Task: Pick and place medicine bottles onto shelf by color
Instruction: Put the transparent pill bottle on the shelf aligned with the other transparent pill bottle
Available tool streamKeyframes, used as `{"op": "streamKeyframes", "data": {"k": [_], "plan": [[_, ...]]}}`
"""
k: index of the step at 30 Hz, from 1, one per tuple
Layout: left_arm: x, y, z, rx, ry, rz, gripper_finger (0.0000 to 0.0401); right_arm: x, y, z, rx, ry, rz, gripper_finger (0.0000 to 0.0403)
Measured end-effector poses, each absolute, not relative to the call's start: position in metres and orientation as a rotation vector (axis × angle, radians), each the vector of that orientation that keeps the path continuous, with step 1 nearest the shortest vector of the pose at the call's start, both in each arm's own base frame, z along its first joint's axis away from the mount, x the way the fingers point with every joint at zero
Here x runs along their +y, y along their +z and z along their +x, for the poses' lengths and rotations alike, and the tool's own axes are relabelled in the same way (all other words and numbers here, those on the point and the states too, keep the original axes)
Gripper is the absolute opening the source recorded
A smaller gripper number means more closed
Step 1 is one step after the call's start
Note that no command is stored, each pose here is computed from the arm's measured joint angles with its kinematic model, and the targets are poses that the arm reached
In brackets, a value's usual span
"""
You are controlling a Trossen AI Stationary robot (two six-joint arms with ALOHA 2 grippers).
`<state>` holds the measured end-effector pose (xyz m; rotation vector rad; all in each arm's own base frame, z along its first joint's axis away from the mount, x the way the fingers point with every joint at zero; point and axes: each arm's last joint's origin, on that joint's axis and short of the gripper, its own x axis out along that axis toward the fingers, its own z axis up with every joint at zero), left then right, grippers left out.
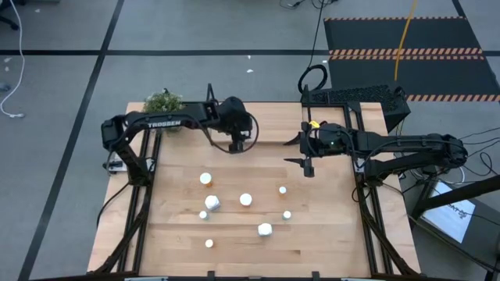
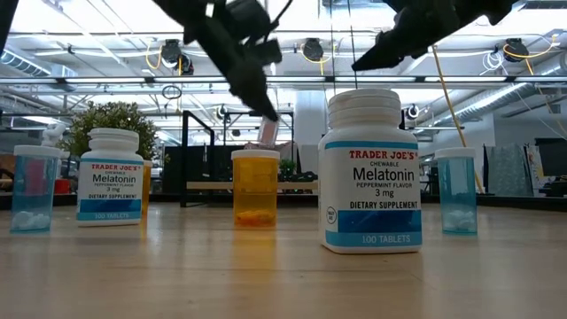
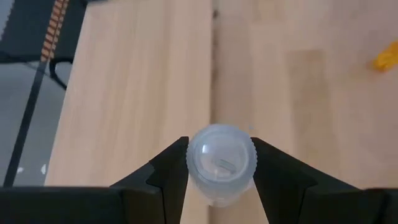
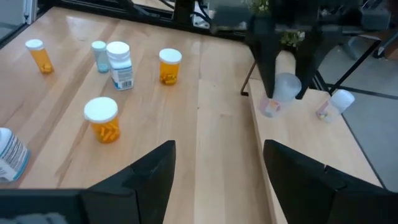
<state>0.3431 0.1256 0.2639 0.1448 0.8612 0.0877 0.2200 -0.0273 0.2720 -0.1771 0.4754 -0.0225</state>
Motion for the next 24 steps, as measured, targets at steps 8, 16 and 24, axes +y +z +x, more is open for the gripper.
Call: {"op": "streamKeyframes", "data": {"k": [8, 16, 24], "plan": [[0.168, 0.245, 0.323, 0.822, 0.108, 0.143, 0.0165, -0.027, 0.263, 0.219, 0.486, -0.021, -0.175, 0.0240], [0.196, 0.247, 0.308, 0.717, 0.000, 0.172, 0.0166, -0.030, 0.245, 0.217, 0.483, -0.029, -0.196, 0.0240], [0.203, 0.246, 0.303, 0.724, -0.005, 0.206, 0.0166, -0.030, 0.241, 0.216, 0.469, -0.031, -0.206, 0.0240]]}}
